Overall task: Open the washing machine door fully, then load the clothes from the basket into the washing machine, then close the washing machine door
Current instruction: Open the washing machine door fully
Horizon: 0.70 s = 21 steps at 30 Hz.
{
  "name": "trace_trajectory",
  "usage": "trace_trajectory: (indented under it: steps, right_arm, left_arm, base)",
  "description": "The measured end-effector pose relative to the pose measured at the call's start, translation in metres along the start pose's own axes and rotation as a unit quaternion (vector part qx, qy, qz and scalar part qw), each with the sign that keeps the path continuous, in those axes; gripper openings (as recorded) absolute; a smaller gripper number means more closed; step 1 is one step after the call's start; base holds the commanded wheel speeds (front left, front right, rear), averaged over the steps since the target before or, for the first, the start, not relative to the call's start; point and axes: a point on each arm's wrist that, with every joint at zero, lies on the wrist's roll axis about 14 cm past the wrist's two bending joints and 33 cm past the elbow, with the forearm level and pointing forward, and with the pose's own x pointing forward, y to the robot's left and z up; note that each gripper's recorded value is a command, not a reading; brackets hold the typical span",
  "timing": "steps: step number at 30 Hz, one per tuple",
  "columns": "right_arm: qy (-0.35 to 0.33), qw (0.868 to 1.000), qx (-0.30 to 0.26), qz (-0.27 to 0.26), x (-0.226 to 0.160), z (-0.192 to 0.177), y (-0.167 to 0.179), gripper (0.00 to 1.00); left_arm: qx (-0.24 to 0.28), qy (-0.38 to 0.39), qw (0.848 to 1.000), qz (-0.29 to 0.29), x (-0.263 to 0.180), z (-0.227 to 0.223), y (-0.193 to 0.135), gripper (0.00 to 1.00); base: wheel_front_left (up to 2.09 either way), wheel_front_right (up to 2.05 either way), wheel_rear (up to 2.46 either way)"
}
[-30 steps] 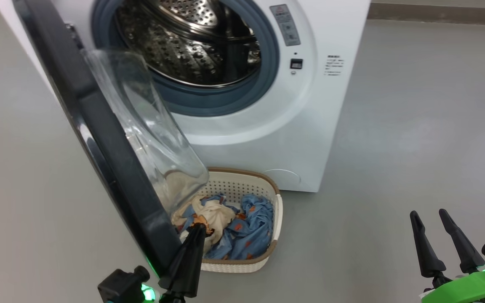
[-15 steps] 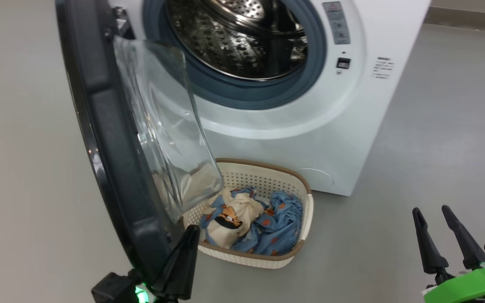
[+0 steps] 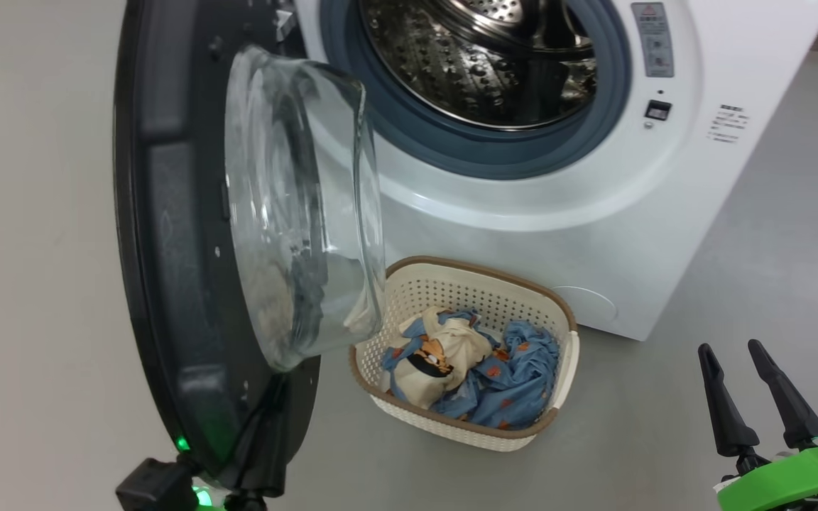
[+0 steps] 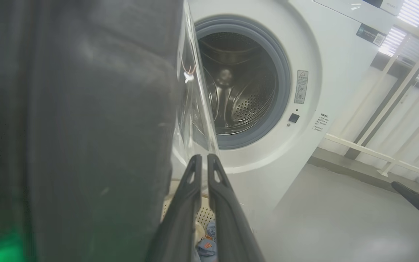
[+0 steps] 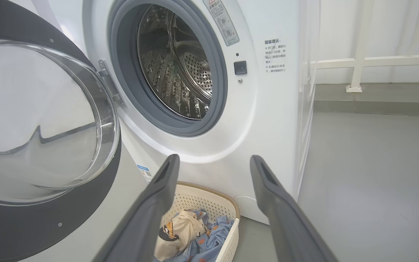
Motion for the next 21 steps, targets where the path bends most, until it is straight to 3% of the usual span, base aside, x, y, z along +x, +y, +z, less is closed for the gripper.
trace_trajectory:
  steps: [21]
  right_arm:
    - [0.018,0.999,0.007,0.031,0.017,-0.015,0.016,1.0]
  left_arm:
    - [0.034,-0.027,0.991,0.123,-0.014,0.028,0.084,0.0]
  base:
    - [0.0,0.0,0.0]
